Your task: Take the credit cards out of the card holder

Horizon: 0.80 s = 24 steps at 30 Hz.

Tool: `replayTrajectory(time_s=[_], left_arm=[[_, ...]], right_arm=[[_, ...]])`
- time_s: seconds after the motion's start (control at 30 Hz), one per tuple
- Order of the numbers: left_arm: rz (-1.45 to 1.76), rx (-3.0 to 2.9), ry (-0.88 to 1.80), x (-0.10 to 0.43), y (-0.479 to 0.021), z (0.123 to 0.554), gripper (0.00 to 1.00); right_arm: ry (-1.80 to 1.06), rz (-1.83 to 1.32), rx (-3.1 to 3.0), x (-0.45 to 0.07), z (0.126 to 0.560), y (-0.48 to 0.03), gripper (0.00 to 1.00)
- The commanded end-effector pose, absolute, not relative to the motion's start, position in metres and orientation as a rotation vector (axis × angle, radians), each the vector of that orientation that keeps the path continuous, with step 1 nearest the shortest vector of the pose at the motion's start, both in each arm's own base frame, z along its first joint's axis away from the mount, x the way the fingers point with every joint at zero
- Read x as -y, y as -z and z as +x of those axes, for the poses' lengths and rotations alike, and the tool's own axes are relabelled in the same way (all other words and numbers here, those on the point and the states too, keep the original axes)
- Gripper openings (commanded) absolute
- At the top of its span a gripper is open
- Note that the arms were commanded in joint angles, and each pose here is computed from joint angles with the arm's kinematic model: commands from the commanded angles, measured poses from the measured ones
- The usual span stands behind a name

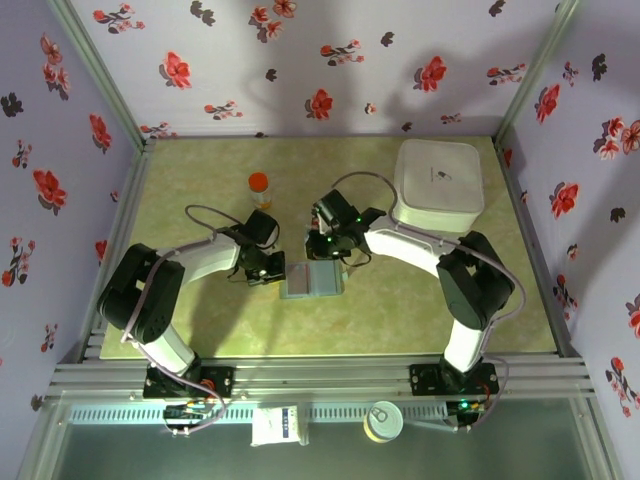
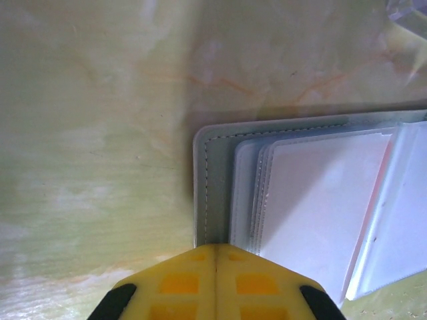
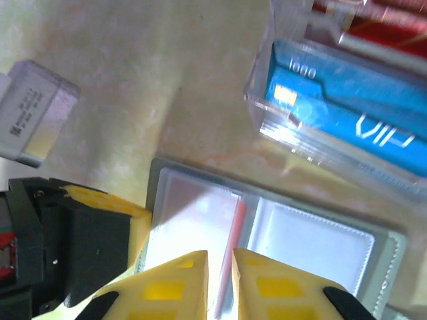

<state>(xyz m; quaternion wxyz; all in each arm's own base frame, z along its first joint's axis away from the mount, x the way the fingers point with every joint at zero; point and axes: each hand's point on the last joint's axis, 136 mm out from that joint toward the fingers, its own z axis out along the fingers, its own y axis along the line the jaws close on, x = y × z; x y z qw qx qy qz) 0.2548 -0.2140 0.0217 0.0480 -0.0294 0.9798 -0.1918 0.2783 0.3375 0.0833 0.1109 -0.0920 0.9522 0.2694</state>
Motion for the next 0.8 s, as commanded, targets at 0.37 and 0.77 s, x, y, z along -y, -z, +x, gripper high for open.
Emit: replayTrajectory(time_s=[0.37,0.77], left_arm=[[-0.104,-3.001,0.559,0.207,-0.015,0.251,0.03],[-0.09,-3.0,0.551,0.207,-0.015,0.252,0.02]], right_arm=[[-1.059,-0.07,-2.846,-0.375,0.246,-0.064,0.3],[-1.012,-0.071,-2.903,-0.378,0.242,-0.043,0.3]])
